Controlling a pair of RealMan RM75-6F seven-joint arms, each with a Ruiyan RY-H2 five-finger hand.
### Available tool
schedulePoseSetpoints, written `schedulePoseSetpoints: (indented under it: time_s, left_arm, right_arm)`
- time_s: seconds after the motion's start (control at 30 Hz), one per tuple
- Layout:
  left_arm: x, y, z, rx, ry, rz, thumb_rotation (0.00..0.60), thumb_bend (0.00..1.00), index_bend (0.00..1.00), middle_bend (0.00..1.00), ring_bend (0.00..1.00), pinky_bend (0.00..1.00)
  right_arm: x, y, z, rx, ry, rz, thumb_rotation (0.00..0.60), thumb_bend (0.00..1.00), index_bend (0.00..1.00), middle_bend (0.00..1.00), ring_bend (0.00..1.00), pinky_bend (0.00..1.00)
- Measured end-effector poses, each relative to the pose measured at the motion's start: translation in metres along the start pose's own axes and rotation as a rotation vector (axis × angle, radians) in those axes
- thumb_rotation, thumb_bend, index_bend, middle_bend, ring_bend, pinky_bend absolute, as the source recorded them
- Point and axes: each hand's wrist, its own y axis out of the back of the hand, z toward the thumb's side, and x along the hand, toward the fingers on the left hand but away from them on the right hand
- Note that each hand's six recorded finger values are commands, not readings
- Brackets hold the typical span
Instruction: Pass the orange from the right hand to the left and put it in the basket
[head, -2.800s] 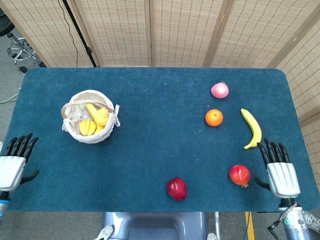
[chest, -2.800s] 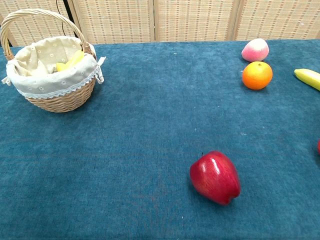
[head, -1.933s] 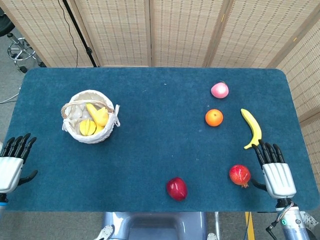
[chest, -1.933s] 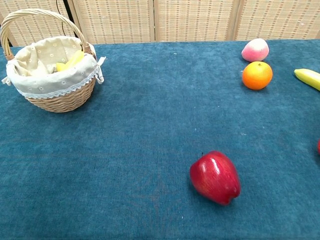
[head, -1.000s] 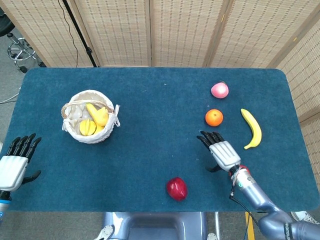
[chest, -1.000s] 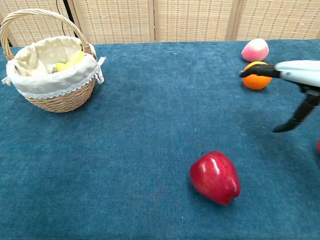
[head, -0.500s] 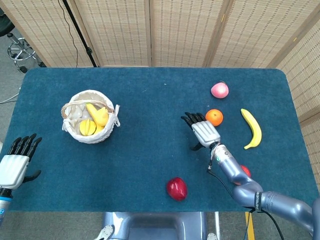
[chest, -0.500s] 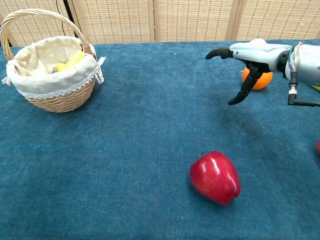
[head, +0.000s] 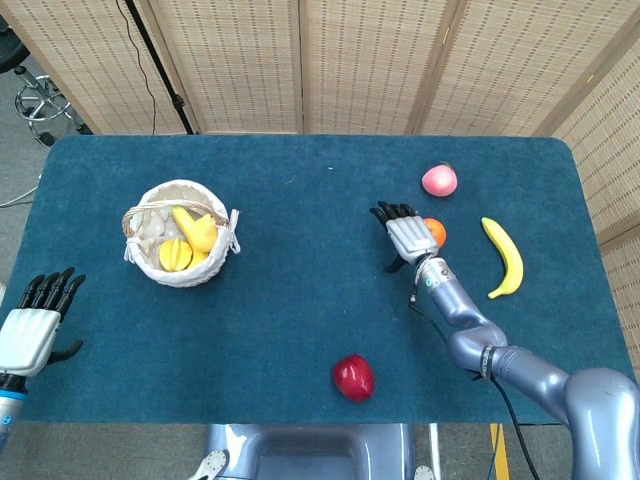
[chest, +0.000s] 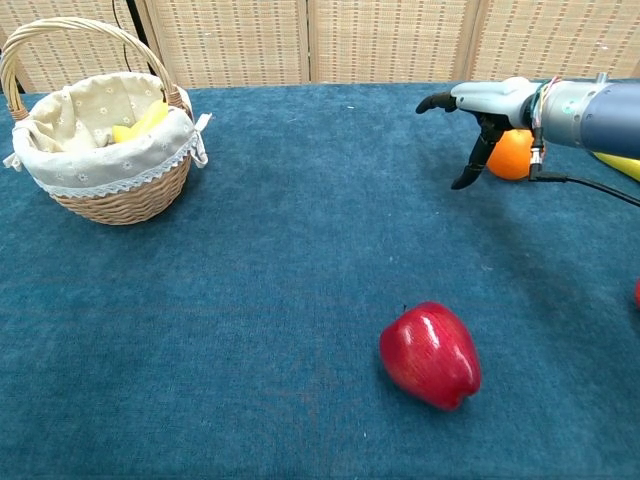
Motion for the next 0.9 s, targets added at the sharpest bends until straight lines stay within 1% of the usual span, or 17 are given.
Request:
schedulePoseSetpoints:
  time_s: [0.13, 0.37, 0.53, 0.57, 0.63, 0.7, 0.73, 0.77, 0.8, 0.9]
  left_arm:
    - [0.002, -0.003, -0.002, -0.003, 0.006, -0.014, 0.600, 0.18, 0.00, 0.00, 0.00, 0.01]
    - [0.001, -0.003, 0.000, -0.004, 0.001, -0.014, 0.600, 0.18, 0.00, 0.00, 0.00, 0.01]
    - [0.001, -0.002, -0.001, -0.006, 0.004, -0.013, 0.600, 0.18, 0.00, 0.00, 0.00, 0.01]
    - [0.001, -0.002, -0.001, -0.005, 0.004, -0.013, 0.600, 0.18, 0.00, 0.00, 0.00, 0.01]
    - [0.001, -0.002, 0.000, -0.007, 0.004, -0.013, 0.600, 0.18, 0.00, 0.00, 0.00, 0.01]
    - [0.001, -0.001, 0.001, -0.009, -0.001, -0.013, 0.600, 0.18, 0.00, 0.00, 0.00, 0.01]
    - [0.001, -0.001, 0.002, -0.010, -0.003, -0.012, 0.600, 0.18, 0.00, 0.00, 0.00, 0.01]
    - [0.001, -0.001, 0.002, -0.009, -0.005, -0.010, 0.600, 0.18, 0.00, 0.00, 0.00, 0.01]
    - [0.001, 0.000, 0.003, -0.010, -0.006, -0.009, 0.600, 0.18, 0.00, 0.00, 0.00, 0.01]
    - [0.000, 0.001, 0.003, -0.014, -0.010, -0.006, 0.600, 0.18, 0.00, 0.00, 0.00, 0.01]
  right_arm:
    - [-0.010, 0.003, -0.009, -0.011, -0.020, -0.003, 0.600, 0.01, 0.03, 0.00, 0.00, 0.00]
    - [-0.011, 0.000, -0.023, 0.029, -0.025, -0.003, 0.600, 0.01, 0.10, 0.00, 0.00, 0.00]
    - [-0.006, 0.001, -0.040, 0.054, -0.037, -0.014, 0.600, 0.01, 0.17, 0.05, 0.01, 0.01]
    - [-0.005, 0.002, -0.042, 0.054, -0.039, -0.019, 0.600, 0.01, 0.21, 0.08, 0.04, 0.05]
    - [-0.002, 0.004, -0.047, 0.055, -0.042, -0.036, 0.600, 0.04, 0.32, 0.18, 0.15, 0.18]
    - [0.000, 0.007, -0.051, 0.054, -0.043, -0.056, 0.600, 0.11, 0.53, 0.37, 0.35, 0.42]
    - [0.002, 0.009, -0.053, 0.054, -0.043, -0.073, 0.600, 0.12, 0.58, 0.41, 0.39, 0.47]
    - [0.003, 0.010, -0.055, 0.054, -0.044, -0.085, 0.600, 0.14, 0.65, 0.48, 0.46, 0.54]
    - [0.004, 0.011, -0.058, 0.054, -0.046, -0.097, 0.600, 0.15, 0.70, 0.52, 0.50, 0.60]
    - [0.009, 0.010, -0.066, 0.050, -0.059, -0.118, 0.600, 0.19, 0.79, 0.61, 0.59, 0.68]
